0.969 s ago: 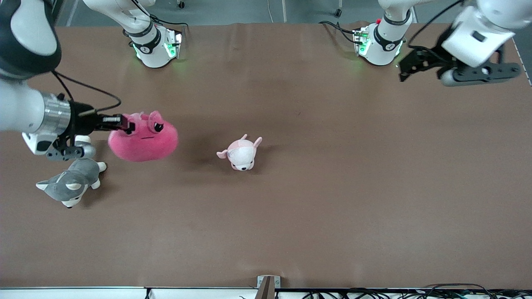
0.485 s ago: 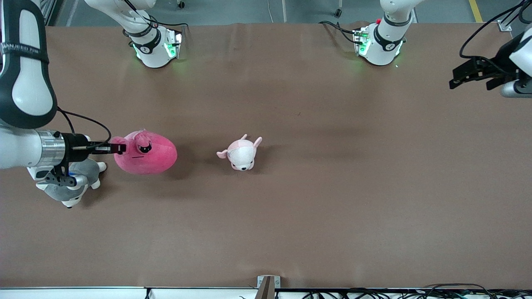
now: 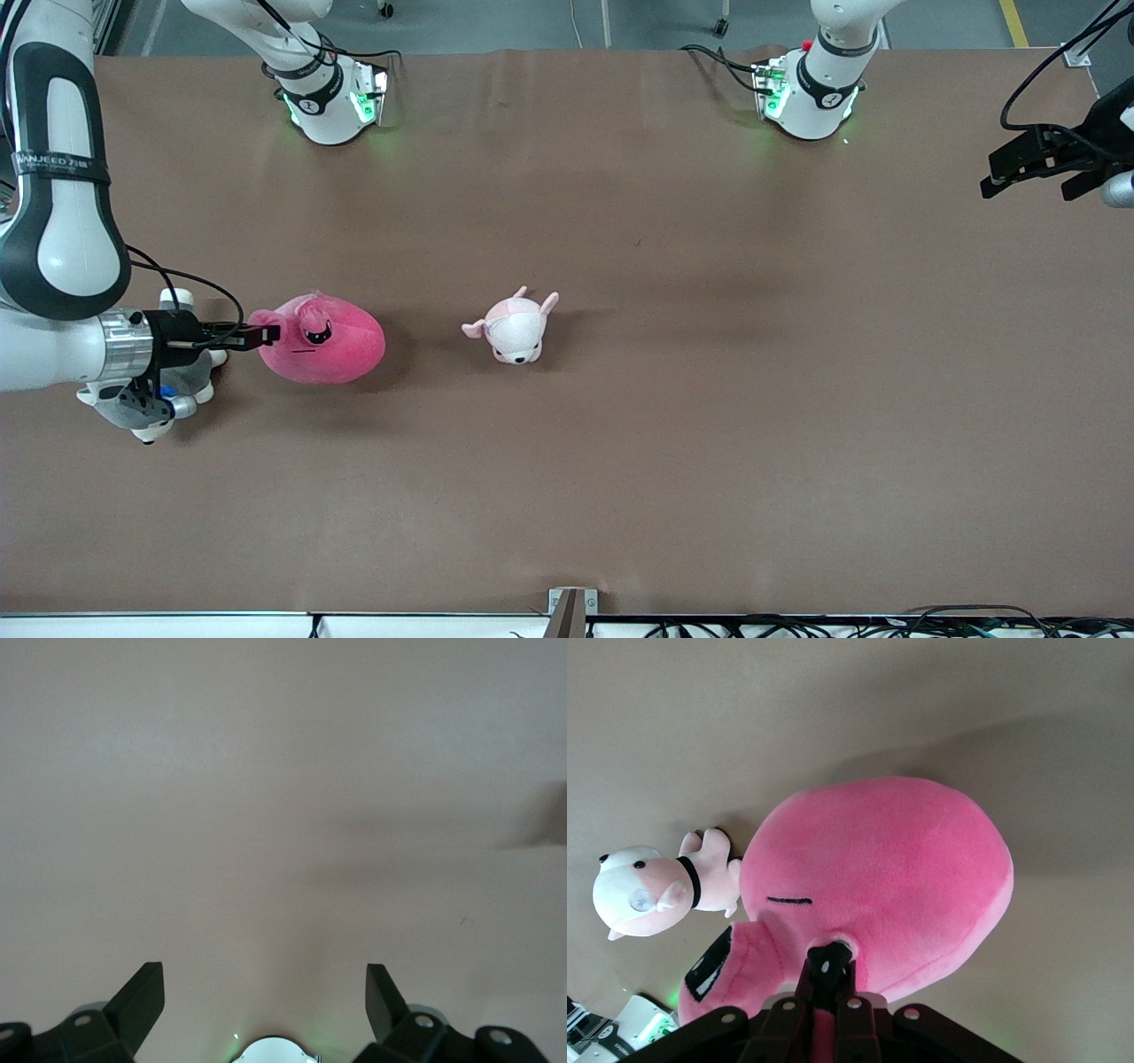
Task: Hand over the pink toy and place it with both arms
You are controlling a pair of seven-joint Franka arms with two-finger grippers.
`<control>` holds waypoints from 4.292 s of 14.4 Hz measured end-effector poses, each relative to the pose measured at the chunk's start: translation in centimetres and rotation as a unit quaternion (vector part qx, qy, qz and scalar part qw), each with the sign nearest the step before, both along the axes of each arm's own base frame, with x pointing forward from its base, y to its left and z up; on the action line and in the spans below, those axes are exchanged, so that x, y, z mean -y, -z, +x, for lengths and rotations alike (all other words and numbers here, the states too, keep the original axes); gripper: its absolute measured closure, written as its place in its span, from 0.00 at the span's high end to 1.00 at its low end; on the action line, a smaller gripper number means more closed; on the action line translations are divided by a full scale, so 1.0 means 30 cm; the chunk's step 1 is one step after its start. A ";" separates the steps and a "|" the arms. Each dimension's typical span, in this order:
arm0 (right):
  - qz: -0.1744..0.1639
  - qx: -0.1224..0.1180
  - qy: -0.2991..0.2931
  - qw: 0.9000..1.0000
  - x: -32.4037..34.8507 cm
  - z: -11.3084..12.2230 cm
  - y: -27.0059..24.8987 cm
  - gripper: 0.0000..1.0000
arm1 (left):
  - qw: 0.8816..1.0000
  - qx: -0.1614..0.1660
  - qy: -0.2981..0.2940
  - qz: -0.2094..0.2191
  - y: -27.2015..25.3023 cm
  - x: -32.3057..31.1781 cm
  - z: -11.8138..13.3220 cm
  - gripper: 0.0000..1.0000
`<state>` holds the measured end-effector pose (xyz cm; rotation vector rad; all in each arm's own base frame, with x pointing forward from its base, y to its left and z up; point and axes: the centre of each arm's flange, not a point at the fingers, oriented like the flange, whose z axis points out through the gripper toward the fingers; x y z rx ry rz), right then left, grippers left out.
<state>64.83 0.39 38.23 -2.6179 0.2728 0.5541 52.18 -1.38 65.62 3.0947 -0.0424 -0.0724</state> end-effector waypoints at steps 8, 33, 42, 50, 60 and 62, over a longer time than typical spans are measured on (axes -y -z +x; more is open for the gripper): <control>0.033 0.002 0.018 0.999 -0.010 0.038 0.114 0.10 | 0.999 0.036 -0.004 -0.006 -0.023 -0.022 0.047 1.00; 0.047 0.054 -0.001 0.997 0.103 0.069 0.050 0.78 | 0.998 0.053 0.002 -0.018 -0.033 -0.029 0.115 1.00; -0.176 0.155 -0.045 0.971 0.147 -0.114 -0.625 1.00 | 0.998 0.055 0.000 -0.016 -0.039 -0.032 0.115 1.00; -0.216 0.206 -0.051 0.953 0.230 -0.138 -0.790 1.00 | 0.998 0.056 -0.001 -0.016 -0.042 -0.037 0.115 1.00; -0.218 0.220 -0.062 0.949 0.205 -0.138 -0.785 1.00 | 0.998 0.057 -0.001 -0.016 -0.045 -0.034 0.115 1.00; -0.218 0.222 -0.061 0.948 0.205 -0.164 -0.769 1.00 | 0.998 0.057 -0.001 -0.016 -0.046 -0.034 0.115 1.00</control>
